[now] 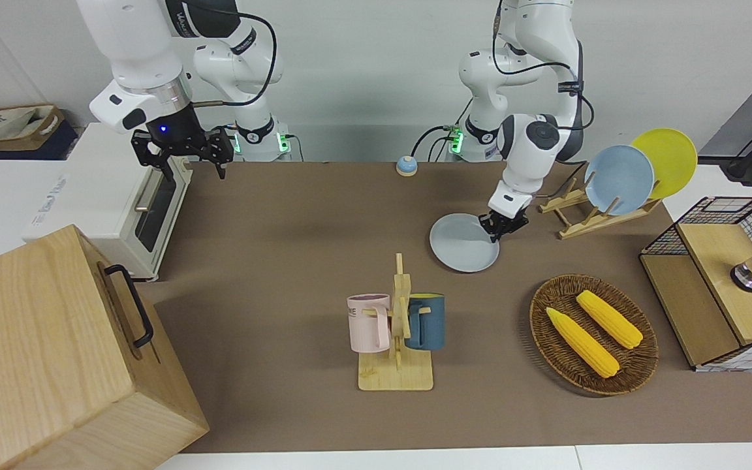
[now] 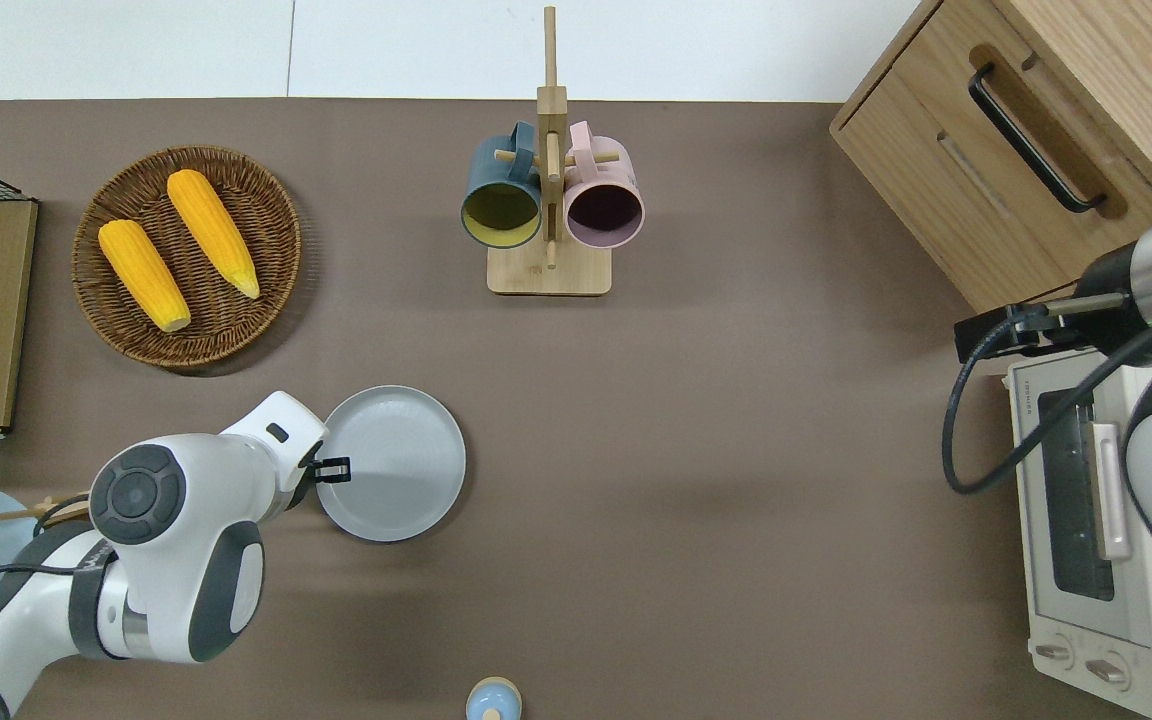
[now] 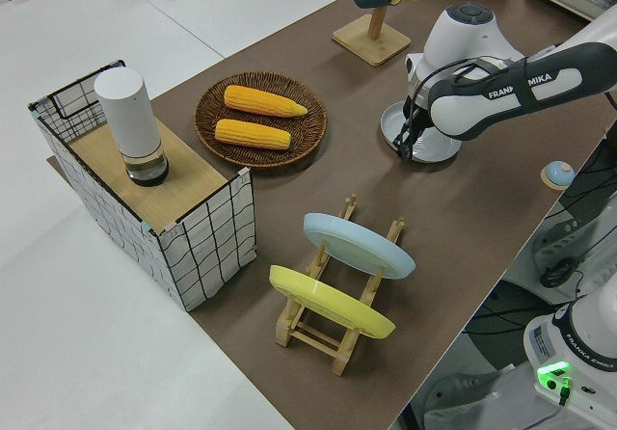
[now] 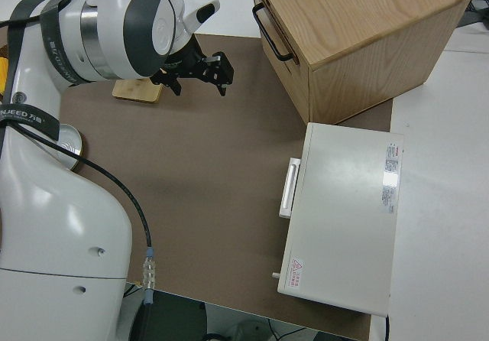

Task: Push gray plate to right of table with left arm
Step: 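Push the gray plate across the table away from the basket with the left gripper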

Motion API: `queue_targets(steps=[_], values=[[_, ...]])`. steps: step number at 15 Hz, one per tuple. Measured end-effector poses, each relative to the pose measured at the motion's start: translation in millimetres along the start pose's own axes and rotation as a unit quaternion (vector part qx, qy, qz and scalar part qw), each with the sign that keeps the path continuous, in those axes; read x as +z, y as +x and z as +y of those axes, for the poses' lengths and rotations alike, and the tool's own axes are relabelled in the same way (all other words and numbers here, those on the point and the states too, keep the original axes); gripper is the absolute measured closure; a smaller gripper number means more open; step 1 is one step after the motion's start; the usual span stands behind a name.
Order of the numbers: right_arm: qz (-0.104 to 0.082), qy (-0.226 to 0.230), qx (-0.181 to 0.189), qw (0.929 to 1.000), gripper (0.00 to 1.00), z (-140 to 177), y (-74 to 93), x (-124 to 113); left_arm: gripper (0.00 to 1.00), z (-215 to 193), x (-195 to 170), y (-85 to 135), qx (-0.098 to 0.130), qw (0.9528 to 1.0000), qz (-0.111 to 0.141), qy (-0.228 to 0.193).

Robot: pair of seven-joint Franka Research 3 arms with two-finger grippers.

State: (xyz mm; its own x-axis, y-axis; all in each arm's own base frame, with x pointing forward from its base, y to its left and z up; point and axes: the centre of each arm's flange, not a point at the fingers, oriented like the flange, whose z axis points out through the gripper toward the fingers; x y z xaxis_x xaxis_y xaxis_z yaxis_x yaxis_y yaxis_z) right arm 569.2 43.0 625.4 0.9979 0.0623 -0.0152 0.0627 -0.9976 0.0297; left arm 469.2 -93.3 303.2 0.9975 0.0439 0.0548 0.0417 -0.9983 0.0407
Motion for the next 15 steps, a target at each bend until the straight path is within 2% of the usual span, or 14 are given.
queue_targets(steps=[5, 15], values=[[0.0, 0.0, 0.0, 1.0, 0.01, 0.0, 0.0, 0.0, 0.99, 31.8, 1.4, -9.1, -0.013, 0.9999, -0.002, -0.002], [0.0, 0.0, 0.0, 1.0, 0.01, 0.0, 0.0, 0.0, 0.99, 125.6, 3.9, -43.2, -0.039, 0.9992, -0.002, -0.012]])
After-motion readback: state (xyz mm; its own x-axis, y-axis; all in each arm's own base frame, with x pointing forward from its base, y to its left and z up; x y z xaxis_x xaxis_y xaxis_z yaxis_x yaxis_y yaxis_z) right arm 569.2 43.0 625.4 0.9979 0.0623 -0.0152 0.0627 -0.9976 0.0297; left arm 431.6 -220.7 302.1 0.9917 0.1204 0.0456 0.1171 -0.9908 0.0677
